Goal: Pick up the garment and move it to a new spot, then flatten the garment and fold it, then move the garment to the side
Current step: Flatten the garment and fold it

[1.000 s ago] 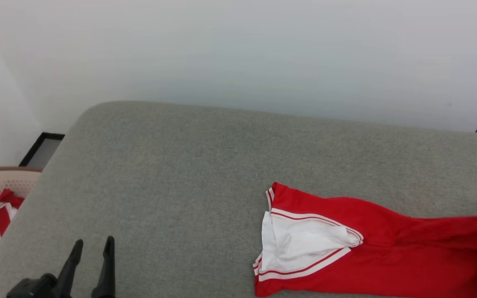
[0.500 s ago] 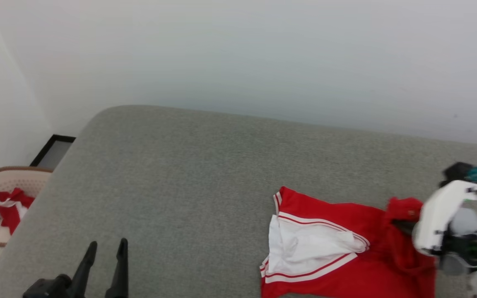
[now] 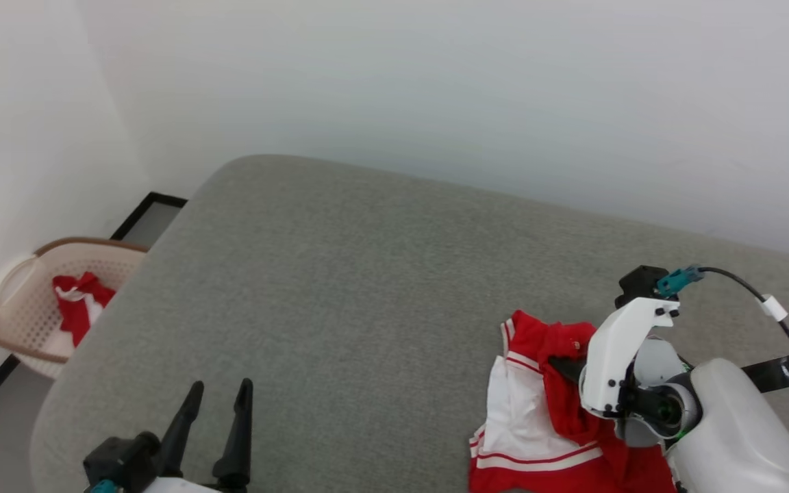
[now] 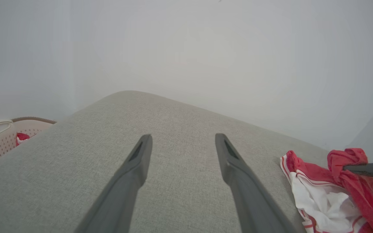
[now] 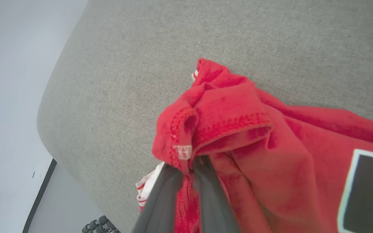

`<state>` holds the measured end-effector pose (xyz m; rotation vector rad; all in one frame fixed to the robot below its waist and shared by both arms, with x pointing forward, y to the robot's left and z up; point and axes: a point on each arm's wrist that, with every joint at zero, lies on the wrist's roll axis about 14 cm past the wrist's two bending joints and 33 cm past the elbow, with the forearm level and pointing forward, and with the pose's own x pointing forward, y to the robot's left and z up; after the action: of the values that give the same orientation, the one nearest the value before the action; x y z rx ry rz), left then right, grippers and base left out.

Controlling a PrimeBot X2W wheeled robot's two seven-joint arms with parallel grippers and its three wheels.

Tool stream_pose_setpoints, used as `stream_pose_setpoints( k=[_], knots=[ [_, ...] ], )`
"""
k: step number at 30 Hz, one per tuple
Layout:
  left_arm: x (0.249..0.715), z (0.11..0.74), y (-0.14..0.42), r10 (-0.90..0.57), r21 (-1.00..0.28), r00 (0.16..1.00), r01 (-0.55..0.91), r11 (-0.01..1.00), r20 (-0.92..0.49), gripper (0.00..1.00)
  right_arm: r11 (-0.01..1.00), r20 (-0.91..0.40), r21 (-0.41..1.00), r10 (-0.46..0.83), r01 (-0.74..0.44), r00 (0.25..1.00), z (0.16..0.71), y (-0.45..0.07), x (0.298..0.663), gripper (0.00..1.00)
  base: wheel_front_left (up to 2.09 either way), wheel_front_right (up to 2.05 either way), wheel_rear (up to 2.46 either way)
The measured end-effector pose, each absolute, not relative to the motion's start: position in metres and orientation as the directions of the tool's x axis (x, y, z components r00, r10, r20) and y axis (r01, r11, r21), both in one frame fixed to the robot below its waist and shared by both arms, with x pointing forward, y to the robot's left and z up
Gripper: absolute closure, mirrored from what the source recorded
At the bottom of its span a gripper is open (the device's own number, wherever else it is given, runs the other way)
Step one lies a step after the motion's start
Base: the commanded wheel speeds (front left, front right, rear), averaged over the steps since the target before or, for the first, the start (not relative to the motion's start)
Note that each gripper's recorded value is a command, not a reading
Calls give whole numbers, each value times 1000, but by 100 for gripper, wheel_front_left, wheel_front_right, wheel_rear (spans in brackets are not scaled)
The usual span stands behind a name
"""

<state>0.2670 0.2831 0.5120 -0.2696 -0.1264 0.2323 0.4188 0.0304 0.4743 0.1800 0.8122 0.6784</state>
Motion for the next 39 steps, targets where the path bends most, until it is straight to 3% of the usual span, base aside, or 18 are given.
stream_pose_setpoints(
  k=[4,5,6,7,8,15,21,33,39],
  knots=[
    [263,511,287,262,-285,961,-227,931,89,0,775,-621,387,620,-500,480,465,43,419,100,0,0,0],
    [262,509,288,267,-285,960,-233,930,85,0,776,-624,383,617,-502,478,463,46,419,91,0,0,0],
    [261,508,289,271,-286,959,-237,928,82,0,777,-629,377,615,-505,476,461,47,420,66,0,0,0],
    [260,508,289,274,-287,958,-241,927,81,0,776,-630,374,614,-508,475,460,49,420,23,0,0,0],
    [260,507,290,277,-287,958,-244,926,80,0,775,-631,372,614,-510,473,459,51,420,0,0,0,0],
    [263,507,293,282,-283,956,-250,926,78,0,765,-620,375,627,-523,472,467,57,421,0,0,0,0],
    [271,511,288,259,-278,962,-225,934,90,0,742,-535,383,663,-550,523,494,58,427,0,0,0,0],
    [297,525,275,187,-252,974,-150,956,131,0,771,-258,320,630,-551,732,547,-2,443,0,0,0,0],
    [306,525,265,149,-234,980,-115,965,131,0,855,-108,160,511,-493,852,564,-67,446,0,0,0,0]
  ],
)
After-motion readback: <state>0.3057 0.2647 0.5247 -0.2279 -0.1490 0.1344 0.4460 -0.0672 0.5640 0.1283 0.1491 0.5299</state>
